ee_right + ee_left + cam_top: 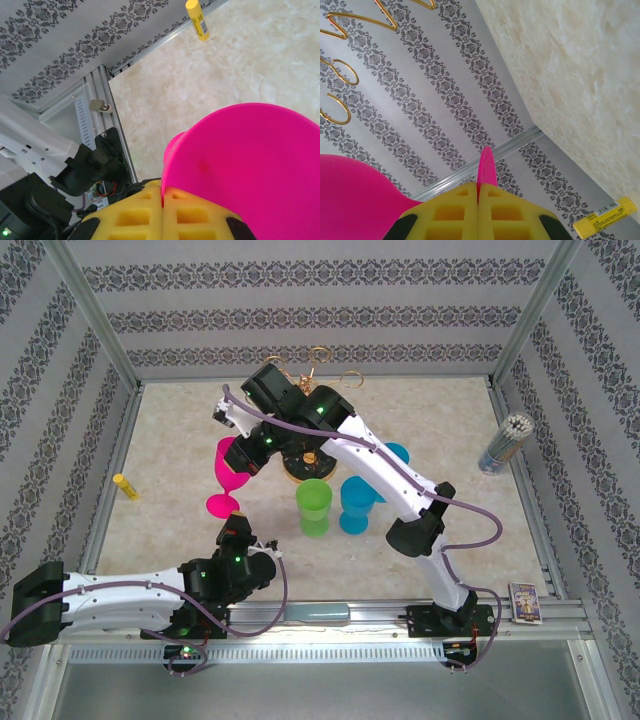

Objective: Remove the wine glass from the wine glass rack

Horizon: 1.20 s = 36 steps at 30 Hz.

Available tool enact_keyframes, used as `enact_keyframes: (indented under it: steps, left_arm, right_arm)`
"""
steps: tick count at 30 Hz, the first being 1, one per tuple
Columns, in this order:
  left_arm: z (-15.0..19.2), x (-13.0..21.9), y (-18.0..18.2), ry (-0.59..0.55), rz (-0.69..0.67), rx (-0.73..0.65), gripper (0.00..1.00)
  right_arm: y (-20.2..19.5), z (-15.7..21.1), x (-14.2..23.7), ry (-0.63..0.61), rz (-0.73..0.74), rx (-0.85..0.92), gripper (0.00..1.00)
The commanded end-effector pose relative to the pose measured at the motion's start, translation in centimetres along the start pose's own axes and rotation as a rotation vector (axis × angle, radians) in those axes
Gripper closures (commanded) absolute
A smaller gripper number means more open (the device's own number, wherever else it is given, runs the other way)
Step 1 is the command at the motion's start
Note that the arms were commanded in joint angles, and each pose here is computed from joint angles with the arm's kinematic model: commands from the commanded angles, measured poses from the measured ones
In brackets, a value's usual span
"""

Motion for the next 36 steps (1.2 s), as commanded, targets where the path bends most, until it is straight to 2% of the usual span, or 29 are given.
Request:
enact_keyframes:
  steps: [1,9,18,23,36]
  left_arm:
    - [0.3,0.3,0.5,0.012,-0.024,0.034,1.00]
    - [0.5,0.4,0.9,0.010,-0.029,0.075,0.97]
    - [0.6,0.4,1.0,0.008,-0.031,0.084,0.85]
    - [0.6,0.4,1.0,0.006,-0.033,0.094,0.75]
    - [0.6,0.4,1.2,0.001,-0.035,0.118,0.72]
  right_arm:
    - [1.3,-0.2,0.7,-0.011,-0.020,0.010,1.00]
    - [1.8,-1.2,2.7,-0.074,0.017,0.027,1.00]
    - [1.7,-1.6,4.8,-0.125,0.078,0.035,1.00]
    - [1.0,-1.7,5.5,-0.152,0.121,0.023,1.00]
    - [0.6,-2.0,10.0,-0.279,0.176,0.010,1.00]
Point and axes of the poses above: each hand's point on the last joint's axis, 136 mm out from that joint toward the fingers, its own x axis back along the fingers, its own y axis along the line the jaws close on, z = x × y, the point moved 1 cm from there along x, back along the fingers, and after that the axes turned 2 degrees about -x, right-handed, at the moved point
